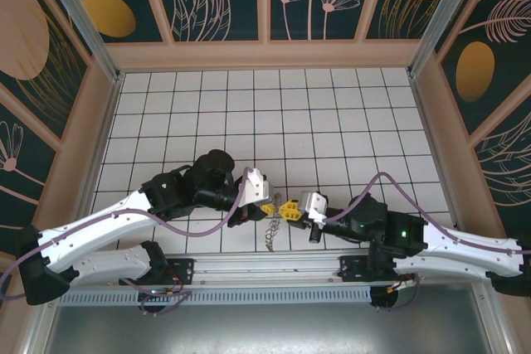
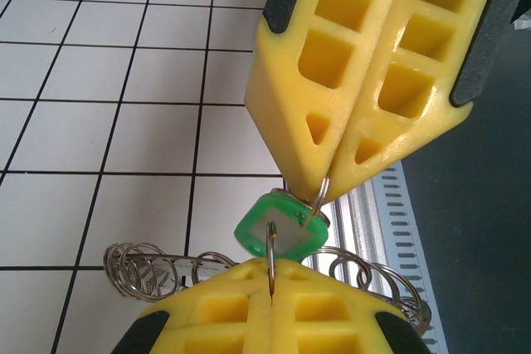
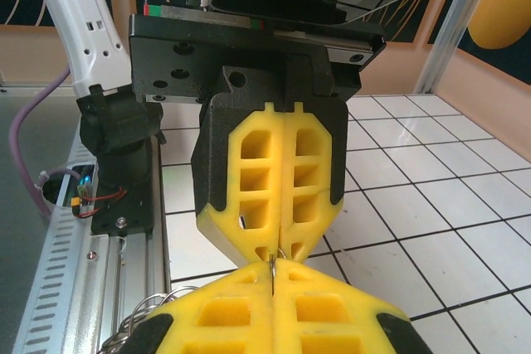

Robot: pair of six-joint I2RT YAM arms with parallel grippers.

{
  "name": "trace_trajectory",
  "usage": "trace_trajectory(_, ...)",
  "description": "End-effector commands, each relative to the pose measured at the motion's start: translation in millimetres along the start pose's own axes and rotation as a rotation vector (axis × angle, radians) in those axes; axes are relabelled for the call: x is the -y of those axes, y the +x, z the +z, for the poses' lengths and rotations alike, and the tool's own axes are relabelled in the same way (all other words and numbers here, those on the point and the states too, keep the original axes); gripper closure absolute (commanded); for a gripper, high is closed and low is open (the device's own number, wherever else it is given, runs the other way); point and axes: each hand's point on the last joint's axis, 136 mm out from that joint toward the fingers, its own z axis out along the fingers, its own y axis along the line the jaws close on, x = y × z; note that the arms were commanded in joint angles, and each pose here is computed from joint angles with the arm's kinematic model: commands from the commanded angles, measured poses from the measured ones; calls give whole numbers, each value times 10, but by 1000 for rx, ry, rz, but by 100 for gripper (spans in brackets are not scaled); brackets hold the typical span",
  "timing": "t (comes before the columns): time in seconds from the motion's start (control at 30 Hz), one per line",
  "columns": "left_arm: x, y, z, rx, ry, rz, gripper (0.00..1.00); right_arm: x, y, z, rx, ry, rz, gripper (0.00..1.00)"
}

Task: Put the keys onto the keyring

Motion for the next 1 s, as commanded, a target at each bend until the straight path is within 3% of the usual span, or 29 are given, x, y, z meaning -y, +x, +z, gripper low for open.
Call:
trace_trajectory(0.0, 0, -86, -12, 36, -6, 38, 100, -4, -94, -39, 20, -10, 20, 100)
trace_trajectory(0.97, 14, -67, 1, 32, 5, 34, 100, 88, -66, -4, 14, 45, 9, 100)
